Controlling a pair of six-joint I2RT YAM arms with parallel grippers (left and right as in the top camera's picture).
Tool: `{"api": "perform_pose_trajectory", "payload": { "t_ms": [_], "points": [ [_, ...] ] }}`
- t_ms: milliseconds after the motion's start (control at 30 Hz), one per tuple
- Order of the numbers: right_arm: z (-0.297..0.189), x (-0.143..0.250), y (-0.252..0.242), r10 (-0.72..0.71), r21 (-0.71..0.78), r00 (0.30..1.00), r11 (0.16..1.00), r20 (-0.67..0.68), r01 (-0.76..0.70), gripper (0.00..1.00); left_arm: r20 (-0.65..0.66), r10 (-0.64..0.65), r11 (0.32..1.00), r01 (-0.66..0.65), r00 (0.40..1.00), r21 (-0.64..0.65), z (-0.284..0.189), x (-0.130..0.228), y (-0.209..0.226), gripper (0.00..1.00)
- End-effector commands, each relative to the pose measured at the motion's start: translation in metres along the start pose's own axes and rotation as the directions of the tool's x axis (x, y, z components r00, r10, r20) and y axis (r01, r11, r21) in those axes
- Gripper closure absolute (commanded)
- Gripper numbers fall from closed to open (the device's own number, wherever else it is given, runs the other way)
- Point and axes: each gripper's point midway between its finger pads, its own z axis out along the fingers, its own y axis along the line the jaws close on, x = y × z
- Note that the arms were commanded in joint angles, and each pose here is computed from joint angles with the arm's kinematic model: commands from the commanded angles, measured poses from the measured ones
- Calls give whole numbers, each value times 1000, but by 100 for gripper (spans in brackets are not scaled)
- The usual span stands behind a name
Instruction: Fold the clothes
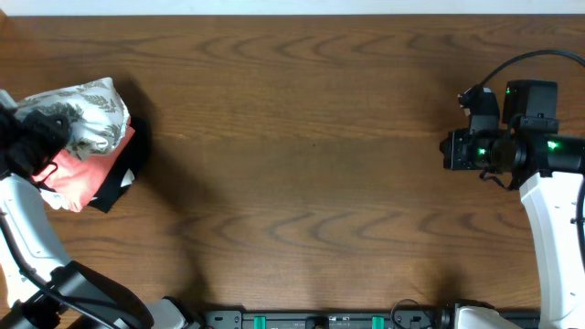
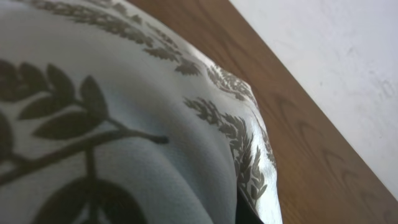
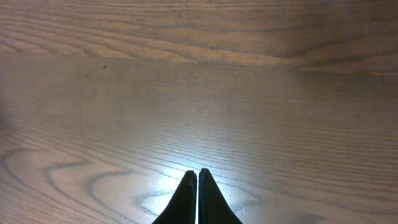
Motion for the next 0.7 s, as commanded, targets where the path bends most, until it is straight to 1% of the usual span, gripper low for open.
{"api": "perform_pose_trajectory", "payload": {
  "t_ms": [0, 267, 367, 400, 467, 500, 533, 567, 600, 667],
  "points": [
    [0, 0, -5, -8, 14, 1000, 1000, -2, 8, 97, 8, -2, 1000, 2, 1000, 5, -11, -5, -3, 94],
    [0, 1, -8, -14, 31, 1000, 999, -5, 14, 97, -75, -113, 992, 108, 991, -71, -21, 18, 24, 94],
    [0, 1, -9, -14, 36, 1000, 999, -6, 14, 97, -83, -163, 978, 150, 983, -145, -28, 24, 45, 94],
    [0, 1, -9, -14, 35, 1000, 999, -6, 14, 97, -82, -176, 972, 160, 981, -174, -31, 25, 52, 85],
    [0, 1, -9, -14, 35, 1000, 999, -5, 14, 97, -76, -195, 960, 174, 978, -220, -35, 27, 63, 56],
    [0, 1, -9, -14, 35, 1000, 999, -5, 14, 97, -74, -201, 956, 180, 977, -230, -36, 27, 66, 46],
    [0, 1, -9, -14, 35, 1000, 999, -5, 14, 97, -73, -204, 956, 183, 976, -231, -37, 27, 67, 44],
    [0, 1, -9, -14, 35, 1000, 999, -5, 14, 97, -72, -206, 955, 184, 976, -232, -37, 27, 68, 39],
    [0, 1, -9, -14, 35, 1000, 999, -5, 14, 97, -72, -205, 955, 183, 976, -232, -37, 27, 68, 27],
    [0, 1, -9, -14, 35, 1000, 999, -5, 14, 97, -73, -206, 955, 184, 976, -232, -37, 27, 68, 10]
  ]
}}
